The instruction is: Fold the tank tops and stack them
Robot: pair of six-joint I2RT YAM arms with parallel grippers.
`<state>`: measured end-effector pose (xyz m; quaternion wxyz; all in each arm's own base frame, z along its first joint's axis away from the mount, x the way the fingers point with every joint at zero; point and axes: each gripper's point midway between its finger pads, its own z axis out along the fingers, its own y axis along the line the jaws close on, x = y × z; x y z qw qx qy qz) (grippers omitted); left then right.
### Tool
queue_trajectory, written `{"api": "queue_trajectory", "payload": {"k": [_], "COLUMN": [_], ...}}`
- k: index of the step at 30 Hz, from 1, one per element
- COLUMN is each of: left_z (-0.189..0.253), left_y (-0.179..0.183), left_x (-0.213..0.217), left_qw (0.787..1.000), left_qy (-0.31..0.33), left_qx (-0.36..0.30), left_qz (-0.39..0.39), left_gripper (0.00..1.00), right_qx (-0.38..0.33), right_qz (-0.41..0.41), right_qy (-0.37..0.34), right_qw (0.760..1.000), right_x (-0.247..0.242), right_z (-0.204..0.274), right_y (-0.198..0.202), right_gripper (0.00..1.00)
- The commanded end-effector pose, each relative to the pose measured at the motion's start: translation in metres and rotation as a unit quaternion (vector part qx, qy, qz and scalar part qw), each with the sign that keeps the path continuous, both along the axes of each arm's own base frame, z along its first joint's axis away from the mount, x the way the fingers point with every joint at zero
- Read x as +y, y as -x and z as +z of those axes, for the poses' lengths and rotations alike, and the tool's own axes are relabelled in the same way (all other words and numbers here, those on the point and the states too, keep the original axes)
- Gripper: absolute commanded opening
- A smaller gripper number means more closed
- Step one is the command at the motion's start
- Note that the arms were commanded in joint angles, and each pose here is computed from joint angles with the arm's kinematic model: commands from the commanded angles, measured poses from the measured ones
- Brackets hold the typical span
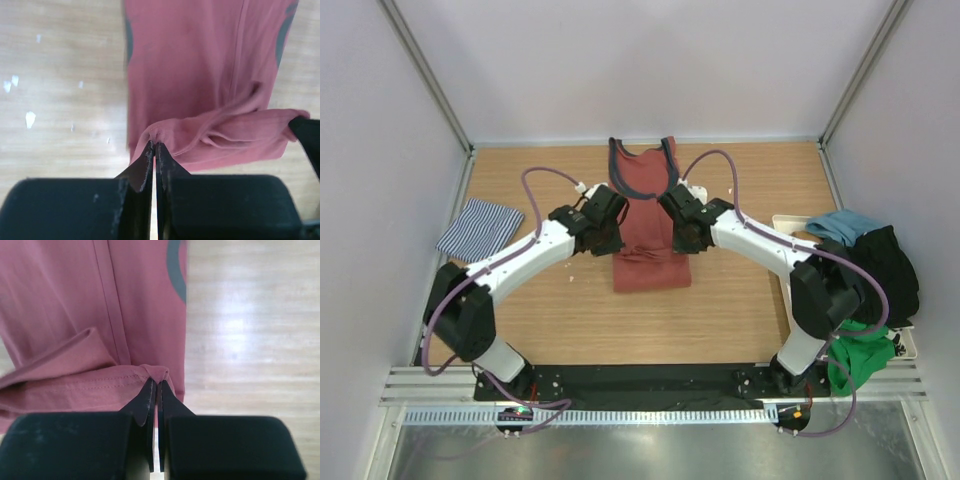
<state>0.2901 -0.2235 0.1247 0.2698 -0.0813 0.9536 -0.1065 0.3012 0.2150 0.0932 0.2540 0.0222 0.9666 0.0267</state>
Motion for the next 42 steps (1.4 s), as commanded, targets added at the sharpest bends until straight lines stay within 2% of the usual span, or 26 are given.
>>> {"api": "queue_trajectory", "payload": {"k": [1, 11, 24, 42], "left_z": [0.003, 0.018, 0.022, 0.002], "left_y": [-0.042, -0.077, -0.109, -0.139], "left_x": [-0.008, -0.019, -0.008, -0.007], "left_qw": [1.0, 0.999, 0.998, 0.998], "left_qy": [0.002, 0.032, 0.044, 0.043], "left_qx": [-0.022, -0.039, -0.045, -0.033], "left_qz": [-0.007, -0.002, 0.02, 0.023], "left_gripper": [0.0, 0.0, 0.0, 0.0], "right_qx": [-0.032, -0.044, -0.055, -0.043], "right_qz": [-0.002, -0.019, -0.025, -0.02], "right_qy": [-0.028, -0.065, -0.095, -0.083], "right_qw": [0.999, 0.997, 0.994, 0.995], "right_x": [0.009, 0.006, 0.0, 0.003], "right_z": [0.02, 0.04, 0.051, 0.028], "right_y": [-0.042, -0.072, -0.106, -0.142], "right_gripper": [0.01, 0.01, 0.02, 0.02]}}
